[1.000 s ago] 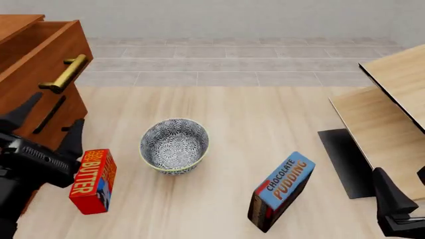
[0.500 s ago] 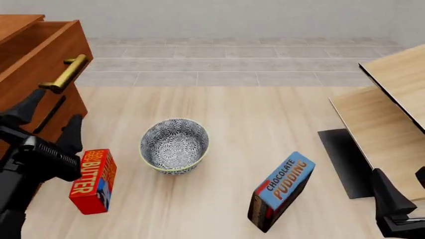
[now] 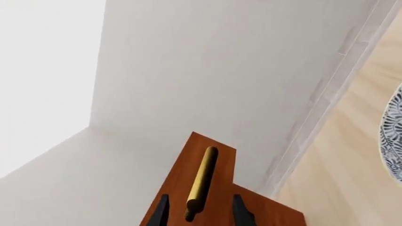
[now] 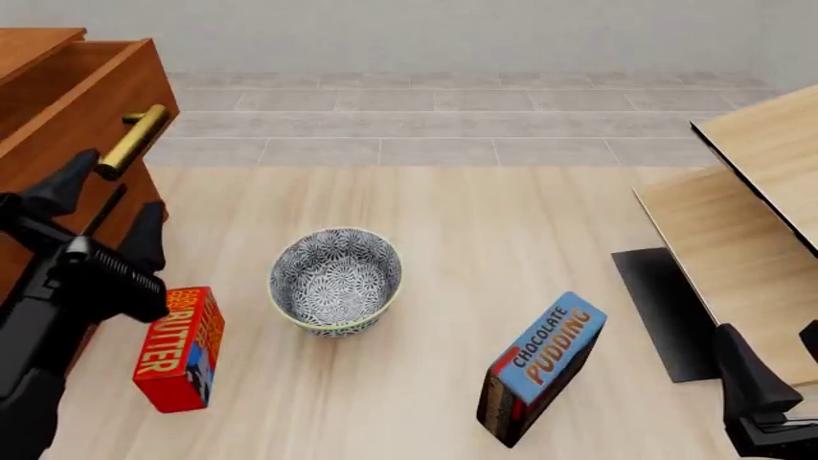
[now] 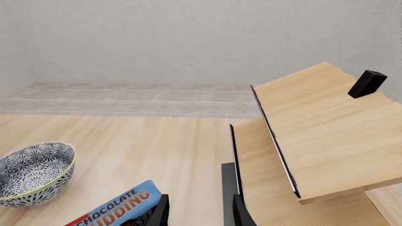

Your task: Close the top drawer of the cabinet.

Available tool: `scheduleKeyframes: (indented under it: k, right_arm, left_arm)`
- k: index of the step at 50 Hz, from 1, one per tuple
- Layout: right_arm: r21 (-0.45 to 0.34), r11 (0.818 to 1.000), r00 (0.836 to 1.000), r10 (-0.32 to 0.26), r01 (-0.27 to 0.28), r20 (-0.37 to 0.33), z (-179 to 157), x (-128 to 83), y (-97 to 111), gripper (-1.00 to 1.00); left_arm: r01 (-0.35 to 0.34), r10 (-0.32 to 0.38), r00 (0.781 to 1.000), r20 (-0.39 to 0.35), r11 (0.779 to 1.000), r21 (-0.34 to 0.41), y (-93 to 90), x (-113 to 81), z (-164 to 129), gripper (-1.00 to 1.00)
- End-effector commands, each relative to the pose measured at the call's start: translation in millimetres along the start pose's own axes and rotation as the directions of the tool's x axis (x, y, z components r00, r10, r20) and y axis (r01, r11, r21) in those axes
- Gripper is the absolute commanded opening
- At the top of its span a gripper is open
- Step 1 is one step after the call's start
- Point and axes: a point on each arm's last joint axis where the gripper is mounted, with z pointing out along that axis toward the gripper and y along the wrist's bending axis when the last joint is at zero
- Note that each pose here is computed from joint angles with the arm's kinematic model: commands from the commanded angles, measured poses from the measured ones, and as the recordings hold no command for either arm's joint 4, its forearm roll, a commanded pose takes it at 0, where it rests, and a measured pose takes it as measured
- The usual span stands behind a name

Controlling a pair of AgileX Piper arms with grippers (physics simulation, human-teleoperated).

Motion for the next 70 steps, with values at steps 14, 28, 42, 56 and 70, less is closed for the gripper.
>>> scheduleKeyframes:
  k: [14,28,42,56,70]
  right_arm:
    - [0.0,1.0,1.0,-0.003,0.003,-0.001,0,0,0,1.0]
    - [-0.002,1.0,1.0,-0.005,0.005,-0.001,0,0,0,1.0]
    - [0.001,1.0,1.0,-0.003,0.003,0.001,0,0,0,1.0]
    - [0.001,1.0,1.0,-0.002,0.002,0.002,0,-1,0,1.0]
    - [-0.001,1.0,1.0,-0.004,0.004,0.002,0,-1,0,1.0]
  left_arm:
    - [-0.043,0.043,0.999,-0.027,0.999,-0.016,3.0,5.6,6,1.0]
    - [-0.064,0.062,0.997,-0.045,0.998,-0.027,5.8,9.3,7,1.0]
    - [-0.077,0.076,0.996,-0.055,0.997,-0.021,4.6,11.3,7,1.0]
    - [-0.131,0.128,0.989,-0.072,0.991,-0.028,7.2,14.5,9,1.0]
    - [-0.131,0.127,0.986,-0.105,0.991,-0.033,9.2,20.7,4,1.0]
